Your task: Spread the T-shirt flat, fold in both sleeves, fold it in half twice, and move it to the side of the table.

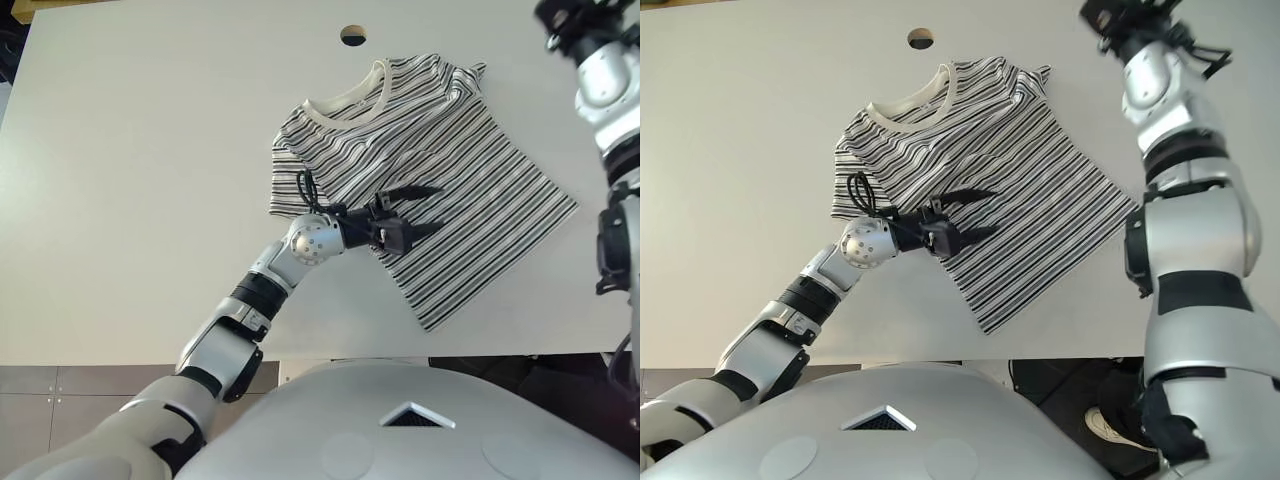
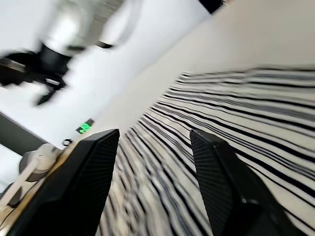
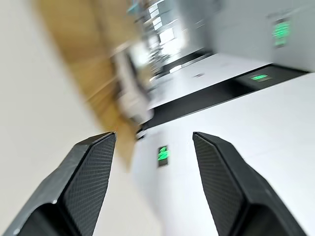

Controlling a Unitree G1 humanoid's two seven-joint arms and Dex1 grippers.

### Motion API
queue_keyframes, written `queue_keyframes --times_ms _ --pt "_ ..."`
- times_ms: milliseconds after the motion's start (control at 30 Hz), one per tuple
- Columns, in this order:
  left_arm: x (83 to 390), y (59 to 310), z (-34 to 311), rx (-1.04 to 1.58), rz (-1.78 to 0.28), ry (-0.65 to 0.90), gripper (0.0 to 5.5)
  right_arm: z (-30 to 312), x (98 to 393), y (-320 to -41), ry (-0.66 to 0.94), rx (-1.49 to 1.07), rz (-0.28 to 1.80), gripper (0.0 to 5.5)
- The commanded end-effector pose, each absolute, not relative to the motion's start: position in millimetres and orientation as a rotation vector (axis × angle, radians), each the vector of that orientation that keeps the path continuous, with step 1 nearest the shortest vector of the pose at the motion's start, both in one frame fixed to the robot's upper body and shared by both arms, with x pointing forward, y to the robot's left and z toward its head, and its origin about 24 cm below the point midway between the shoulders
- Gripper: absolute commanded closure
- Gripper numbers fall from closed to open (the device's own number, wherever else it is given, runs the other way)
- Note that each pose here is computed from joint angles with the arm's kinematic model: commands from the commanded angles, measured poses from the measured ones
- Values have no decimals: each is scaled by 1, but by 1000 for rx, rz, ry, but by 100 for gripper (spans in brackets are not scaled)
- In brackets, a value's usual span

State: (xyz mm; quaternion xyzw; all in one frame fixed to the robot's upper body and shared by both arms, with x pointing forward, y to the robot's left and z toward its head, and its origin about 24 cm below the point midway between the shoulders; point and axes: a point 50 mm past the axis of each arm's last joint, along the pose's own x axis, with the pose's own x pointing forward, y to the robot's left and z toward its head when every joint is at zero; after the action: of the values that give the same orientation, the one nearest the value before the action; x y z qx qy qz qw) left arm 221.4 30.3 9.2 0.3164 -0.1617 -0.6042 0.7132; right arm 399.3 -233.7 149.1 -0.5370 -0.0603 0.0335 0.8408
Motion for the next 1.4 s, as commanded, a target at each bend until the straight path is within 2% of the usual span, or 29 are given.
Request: queue_keyframes --times_ms 33,167,333,433,633,767,833,933,1067,1133,1267,1400 --pt "204 50 -20 975 -1542 -218 284 166 403 -222 -224 -1105 90 262" --pt "182 99 -45 1219 -1791 40 284 163 404 -207 -256 -1093 142 262" --pt "154 158 -51 1184 -1962 426 284 156 402 -205 -251 -1077 159 262" --pt "141 179 -36 1043 -2011 569 284 152 401 -203 -243 -1069 169 262" --pt "140 196 -1 814 -2017 734 284 141 399 -198 -231 -1055 197 262" --pt "144 212 18 777 -1977 860 284 139 398 -197 -230 -1046 202 262" --pt "148 216 24 780 -1951 888 284 138 398 -197 -229 -1042 205 262" --pt "159 208 30 766 -1906 802 284 136 397 -197 -226 -1038 209 262" --pt "178 179 47 678 -1809 494 284 130 396 -193 -218 -1028 228 262" --pt "181 181 58 647 -1778 444 284 126 395 -192 -212 -1023 234 262" --pt "172 199 71 630 -1750 471 284 122 393 -193 -205 -1005 242 262" --pt "150 211 83 625 -1775 523 284 102 378 -149 -294 -961 533 262"
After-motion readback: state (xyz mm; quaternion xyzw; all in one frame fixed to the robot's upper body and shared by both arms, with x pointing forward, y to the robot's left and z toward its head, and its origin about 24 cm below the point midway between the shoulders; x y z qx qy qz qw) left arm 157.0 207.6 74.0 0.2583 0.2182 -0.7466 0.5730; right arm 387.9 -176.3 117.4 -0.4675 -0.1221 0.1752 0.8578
